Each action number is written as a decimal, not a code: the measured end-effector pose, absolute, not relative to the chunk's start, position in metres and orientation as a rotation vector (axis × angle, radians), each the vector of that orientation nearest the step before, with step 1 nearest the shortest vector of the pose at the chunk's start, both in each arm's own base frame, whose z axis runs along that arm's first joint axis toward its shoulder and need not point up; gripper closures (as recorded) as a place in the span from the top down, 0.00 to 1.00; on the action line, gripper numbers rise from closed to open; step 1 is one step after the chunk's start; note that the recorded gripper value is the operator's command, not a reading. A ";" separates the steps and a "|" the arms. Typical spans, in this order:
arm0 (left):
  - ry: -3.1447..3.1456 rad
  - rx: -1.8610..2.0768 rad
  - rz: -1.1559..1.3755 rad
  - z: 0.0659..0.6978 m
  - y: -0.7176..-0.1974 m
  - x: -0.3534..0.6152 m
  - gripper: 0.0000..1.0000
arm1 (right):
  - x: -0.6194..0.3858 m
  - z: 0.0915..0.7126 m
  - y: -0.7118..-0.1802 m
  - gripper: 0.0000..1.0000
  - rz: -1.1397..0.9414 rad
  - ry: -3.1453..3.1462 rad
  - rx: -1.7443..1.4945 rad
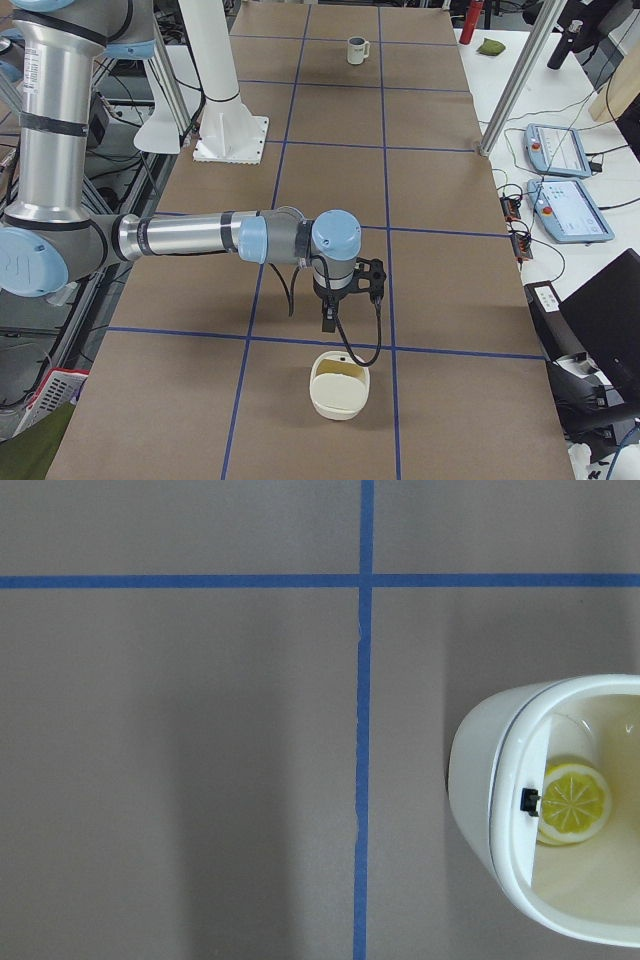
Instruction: Left arm hands cup to right arm to dump lemon
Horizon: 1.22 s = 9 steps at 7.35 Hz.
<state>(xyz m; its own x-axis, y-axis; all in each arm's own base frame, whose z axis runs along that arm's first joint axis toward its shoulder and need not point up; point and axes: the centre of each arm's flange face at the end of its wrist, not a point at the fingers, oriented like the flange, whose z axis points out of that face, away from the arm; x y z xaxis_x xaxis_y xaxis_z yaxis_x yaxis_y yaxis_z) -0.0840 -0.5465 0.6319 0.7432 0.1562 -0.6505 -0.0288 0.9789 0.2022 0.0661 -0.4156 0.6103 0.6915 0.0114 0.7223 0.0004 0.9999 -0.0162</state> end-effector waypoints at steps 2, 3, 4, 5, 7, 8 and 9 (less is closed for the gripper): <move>0.735 0.162 0.019 0.618 -0.545 -0.076 1.00 | 0.067 0.613 -0.413 1.00 0.014 -0.813 -0.023; 0.739 0.152 -0.003 0.612 -0.539 -0.067 1.00 | 0.067 0.615 -0.413 1.00 0.016 -0.814 -0.025; 0.742 0.140 -0.021 0.608 -0.534 -0.059 1.00 | 0.067 0.615 -0.413 1.00 0.017 -0.814 -0.027; 0.744 0.129 -0.032 0.609 -0.530 -0.055 1.00 | 0.067 0.616 -0.413 1.00 0.019 -0.814 -0.028; 0.745 0.116 -0.041 0.613 -0.525 -0.054 1.00 | 0.067 0.620 -0.414 1.00 0.021 -0.811 -0.034; 0.745 0.114 -0.042 0.614 -0.524 -0.053 1.00 | 0.068 0.625 -0.416 1.00 0.026 -0.810 -0.043; 0.745 0.113 -0.042 0.614 -0.524 -0.053 1.00 | 0.068 0.629 -0.418 1.00 0.031 -0.809 -0.049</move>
